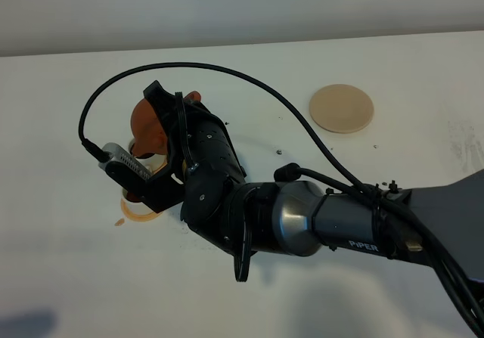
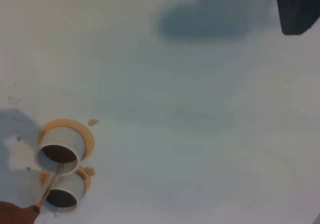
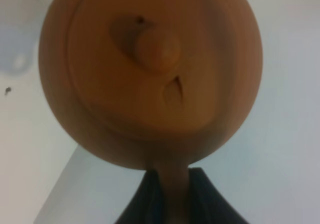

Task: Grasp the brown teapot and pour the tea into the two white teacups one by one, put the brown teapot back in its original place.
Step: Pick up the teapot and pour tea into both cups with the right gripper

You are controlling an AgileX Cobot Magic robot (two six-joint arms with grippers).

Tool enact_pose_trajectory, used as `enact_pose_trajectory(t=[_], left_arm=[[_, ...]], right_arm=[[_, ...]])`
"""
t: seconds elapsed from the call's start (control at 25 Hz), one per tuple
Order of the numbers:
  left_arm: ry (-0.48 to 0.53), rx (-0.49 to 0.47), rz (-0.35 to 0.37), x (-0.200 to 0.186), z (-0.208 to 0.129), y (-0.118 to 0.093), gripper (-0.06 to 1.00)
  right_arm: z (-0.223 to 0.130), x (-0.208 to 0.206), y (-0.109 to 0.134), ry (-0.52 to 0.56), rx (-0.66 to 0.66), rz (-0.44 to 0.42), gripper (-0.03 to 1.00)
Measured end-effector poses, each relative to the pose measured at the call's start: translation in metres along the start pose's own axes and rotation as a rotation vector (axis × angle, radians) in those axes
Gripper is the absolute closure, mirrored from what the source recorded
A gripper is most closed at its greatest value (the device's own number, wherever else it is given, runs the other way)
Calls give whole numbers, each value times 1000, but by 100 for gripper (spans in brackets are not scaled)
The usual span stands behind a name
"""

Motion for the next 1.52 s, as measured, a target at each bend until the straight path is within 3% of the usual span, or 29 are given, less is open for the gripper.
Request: enact_pose_trajectory(t=[1.52], left_arm=[[1, 0, 0, 0, 0, 0, 67]], right_arm=[[0, 0, 4, 2, -47, 33, 88]])
Point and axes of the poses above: a point on each arm's last joint axis where the gripper is mounted, x pointing out along that axis toward the gripper, y along the wrist's bending axis when the last joint is at zero, z = x × y, the point moved 2 cm from there along x, pointing out along that axis toward the gripper, and after that the axes turned 14 degrees about -x, right-handed, at the moved point
